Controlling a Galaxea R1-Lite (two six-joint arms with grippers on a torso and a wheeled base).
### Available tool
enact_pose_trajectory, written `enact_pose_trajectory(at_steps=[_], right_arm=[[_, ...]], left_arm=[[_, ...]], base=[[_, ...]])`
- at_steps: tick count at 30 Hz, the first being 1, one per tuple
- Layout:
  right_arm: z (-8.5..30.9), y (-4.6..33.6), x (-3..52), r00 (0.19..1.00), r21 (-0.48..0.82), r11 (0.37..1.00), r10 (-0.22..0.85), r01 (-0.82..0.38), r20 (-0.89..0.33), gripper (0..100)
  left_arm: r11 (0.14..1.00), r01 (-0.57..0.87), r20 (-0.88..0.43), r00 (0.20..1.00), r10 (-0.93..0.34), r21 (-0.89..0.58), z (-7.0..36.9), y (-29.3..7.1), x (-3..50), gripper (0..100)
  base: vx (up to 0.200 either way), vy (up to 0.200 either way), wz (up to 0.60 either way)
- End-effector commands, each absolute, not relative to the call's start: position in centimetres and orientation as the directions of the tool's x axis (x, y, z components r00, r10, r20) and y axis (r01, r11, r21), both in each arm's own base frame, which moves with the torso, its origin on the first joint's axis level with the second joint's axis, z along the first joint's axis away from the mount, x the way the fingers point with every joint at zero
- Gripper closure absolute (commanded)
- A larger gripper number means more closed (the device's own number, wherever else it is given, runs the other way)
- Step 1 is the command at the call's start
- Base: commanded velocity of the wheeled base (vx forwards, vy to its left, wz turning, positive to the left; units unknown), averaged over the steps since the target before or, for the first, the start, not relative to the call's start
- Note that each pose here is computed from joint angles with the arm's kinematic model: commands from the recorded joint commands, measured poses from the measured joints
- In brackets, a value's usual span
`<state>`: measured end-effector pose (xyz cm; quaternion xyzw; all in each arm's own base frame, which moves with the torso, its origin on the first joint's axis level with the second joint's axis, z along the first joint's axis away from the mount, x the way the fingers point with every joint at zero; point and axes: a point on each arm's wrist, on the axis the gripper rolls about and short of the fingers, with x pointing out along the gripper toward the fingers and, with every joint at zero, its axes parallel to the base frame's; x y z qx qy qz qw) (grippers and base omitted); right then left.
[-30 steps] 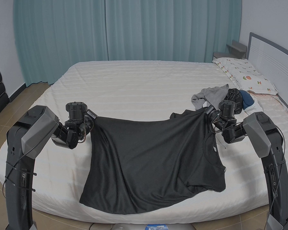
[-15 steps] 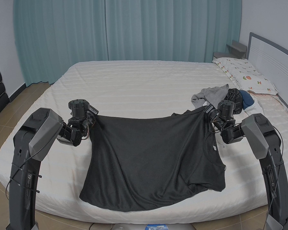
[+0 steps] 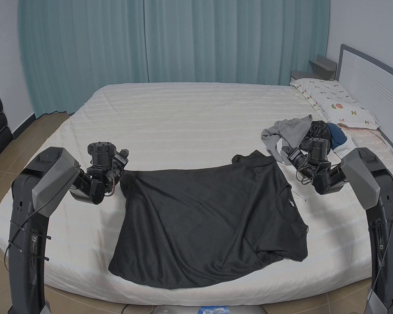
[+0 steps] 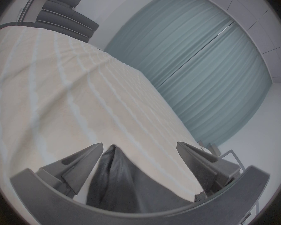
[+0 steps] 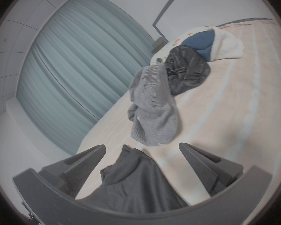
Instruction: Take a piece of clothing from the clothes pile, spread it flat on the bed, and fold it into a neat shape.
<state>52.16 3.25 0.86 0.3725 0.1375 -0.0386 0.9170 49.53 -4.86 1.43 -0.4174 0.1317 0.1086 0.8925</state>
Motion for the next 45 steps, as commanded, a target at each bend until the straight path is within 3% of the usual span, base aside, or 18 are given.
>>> enact_pose_trajectory(at_steps=[1, 6, 10, 15, 24, 33, 45], right_arm=[[5.1, 1.0, 46.1, 0.925, 0.677, 0.691, 0.032, 0.253, -0.378, 0], [5.7, 1.4, 41.0, 0.887, 0.687, 0.661, 0.07, 0.301, -0.456, 0], [6.7, 1.3, 34.4, 0.852, 0.712, 0.641, 0.167, 0.288, -0.496, 0], [5.7, 1.3, 30.2, 0.8, 0.745, 0.614, 0.294, 0.261, -0.523, 0], [3.1, 3.3, 28.3, 0.734, 0.747, 0.594, 0.357, 0.299, -0.578, 0], [2.4, 3.7, 28.0, 0.731, 0.75, 0.595, 0.367, 0.29, -0.575, 0], [1.8, 3.7, 27.3, 0.73, 0.749, 0.595, 0.367, 0.293, -0.577, 0]], left_arm=[[0.623, -0.344, -0.408, 0.912, 0.044, -0.702, 4.8, -3.5, 43.4, 0], [0.628, -0.341, -0.431, 0.902, 0.01, -0.699, 6.9, -3.9, 39.6, 0], [0.636, -0.346, -0.474, 0.88, -0.035, -0.689, 8.0, -5.2, 34.8, 0], [0.577, -0.358, -0.506, 0.855, -0.113, -0.734, 8.7, -7.3, 29.9, 0], [0.559, -0.426, -0.584, 0.801, -0.133, -0.711, 7.0, -7.7, 27.1, 0], [0.504, -0.48, -0.657, 0.707, -0.262, -0.718, 5.3, -7.3, 25.5, 0], [0.547, -0.524, -0.723, 0.646, -0.244, -0.653, 3.4, -7.2, 24.4, 0]], base=[[0.0, 0.0, 0.0], [0.0, 0.0, 0.0], [0.0, 0.0, 0.0], [0.0, 0.0, 0.0], [0.0, 0.0, 0.0], [-0.2, 0.0, 0.0], [-0.05, 0.0, 0.0]])
